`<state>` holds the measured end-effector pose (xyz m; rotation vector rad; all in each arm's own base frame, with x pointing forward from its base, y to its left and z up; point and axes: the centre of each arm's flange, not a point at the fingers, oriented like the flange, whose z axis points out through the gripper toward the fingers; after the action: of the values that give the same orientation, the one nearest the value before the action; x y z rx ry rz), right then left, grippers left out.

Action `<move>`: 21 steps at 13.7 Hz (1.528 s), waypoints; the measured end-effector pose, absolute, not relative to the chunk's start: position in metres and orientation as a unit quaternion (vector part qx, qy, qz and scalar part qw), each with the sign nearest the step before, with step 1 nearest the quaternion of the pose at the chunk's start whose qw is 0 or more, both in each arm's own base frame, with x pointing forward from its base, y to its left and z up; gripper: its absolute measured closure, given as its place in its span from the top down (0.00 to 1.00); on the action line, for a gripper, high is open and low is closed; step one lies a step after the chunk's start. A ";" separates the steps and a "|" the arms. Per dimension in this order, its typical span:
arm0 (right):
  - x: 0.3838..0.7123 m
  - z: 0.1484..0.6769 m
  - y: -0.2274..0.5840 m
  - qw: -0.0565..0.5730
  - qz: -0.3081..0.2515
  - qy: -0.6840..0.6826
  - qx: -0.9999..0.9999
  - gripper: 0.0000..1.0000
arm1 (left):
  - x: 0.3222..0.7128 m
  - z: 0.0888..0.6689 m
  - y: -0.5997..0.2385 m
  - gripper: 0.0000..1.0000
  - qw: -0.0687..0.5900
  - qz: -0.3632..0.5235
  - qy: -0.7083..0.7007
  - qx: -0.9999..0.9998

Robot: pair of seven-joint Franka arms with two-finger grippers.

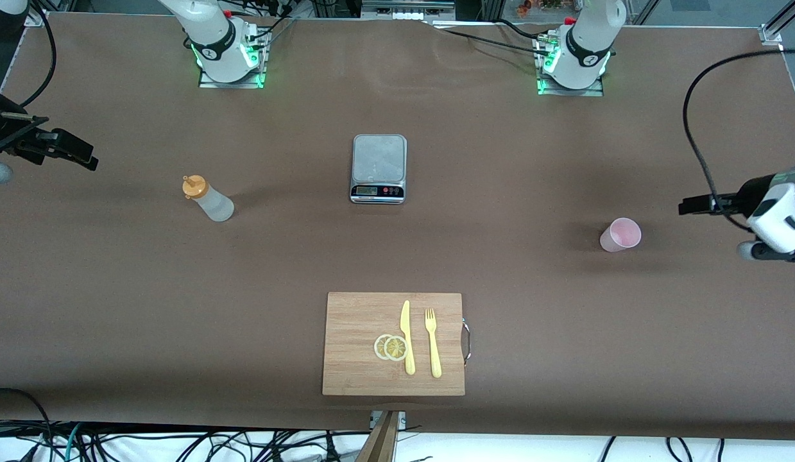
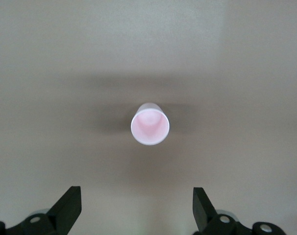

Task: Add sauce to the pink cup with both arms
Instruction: 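Reach the left gripper down around the pink cup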

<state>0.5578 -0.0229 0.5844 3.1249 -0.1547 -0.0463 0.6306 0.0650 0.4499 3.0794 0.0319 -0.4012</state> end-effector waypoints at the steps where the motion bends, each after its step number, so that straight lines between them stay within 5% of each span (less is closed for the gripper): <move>1: 0.558 0.584 -0.023 0.006 -0.015 -0.049 0.999 1.00 | 0.630 0.428 0.065 1.00 0.017 -0.125 0.006 0.992; 8: 0.558 0.584 -0.023 0.006 -0.015 -0.049 0.999 1.00 | 0.595 0.302 0.067 1.00 0.009 -0.087 -0.017 0.996; 21: 0.558 0.584 -0.023 0.006 -0.015 -0.049 0.999 1.00 | 0.565 0.253 0.078 0.99 0.002 -0.047 -0.049 0.998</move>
<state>0.5578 -0.0228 0.5845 3.1250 -0.1546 -0.0461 0.5653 0.0776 0.2529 3.1301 -0.1527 -0.1470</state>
